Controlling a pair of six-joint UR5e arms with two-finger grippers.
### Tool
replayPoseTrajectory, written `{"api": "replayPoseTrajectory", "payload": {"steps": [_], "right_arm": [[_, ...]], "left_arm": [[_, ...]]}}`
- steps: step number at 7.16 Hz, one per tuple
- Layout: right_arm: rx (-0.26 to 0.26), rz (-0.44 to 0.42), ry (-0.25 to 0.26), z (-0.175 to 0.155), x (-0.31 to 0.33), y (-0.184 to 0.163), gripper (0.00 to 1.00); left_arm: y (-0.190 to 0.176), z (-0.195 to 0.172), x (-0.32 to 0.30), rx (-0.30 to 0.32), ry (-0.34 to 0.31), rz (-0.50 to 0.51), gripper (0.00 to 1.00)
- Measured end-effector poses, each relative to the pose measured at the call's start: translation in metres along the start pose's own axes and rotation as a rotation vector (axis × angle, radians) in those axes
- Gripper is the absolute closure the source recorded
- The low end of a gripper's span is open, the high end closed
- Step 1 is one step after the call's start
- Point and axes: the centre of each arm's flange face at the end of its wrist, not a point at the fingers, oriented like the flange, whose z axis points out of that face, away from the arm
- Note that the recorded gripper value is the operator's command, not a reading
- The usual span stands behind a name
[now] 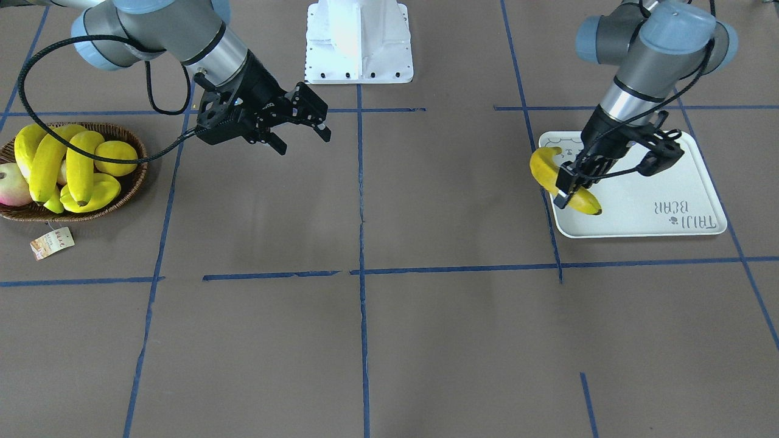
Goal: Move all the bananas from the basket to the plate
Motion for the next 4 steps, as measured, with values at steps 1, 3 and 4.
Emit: {"api": "replayPoseTrajectory", "payload": {"steps": [1,3,4], "right_arm": [[-0.011,-0.037,0.091,-0.009,0.013,-0.003,0.00],[-0.049,-0.139,0.262,-0.037,0.042,-0.007,0.00],[-0.073,-0.193,0.332,-0.051,0.057,-0.012,0.00]], "left_arm": [[-0.018,0.007,-0.041,0.019,-0.077,-0.021,1.00],[-0.062,0.033,-0.125,0.023,-0.218,-0.037,0.97],[-0.094,0.035,-0.170,-0.004,-0.265,-0.007,0.95]]}}
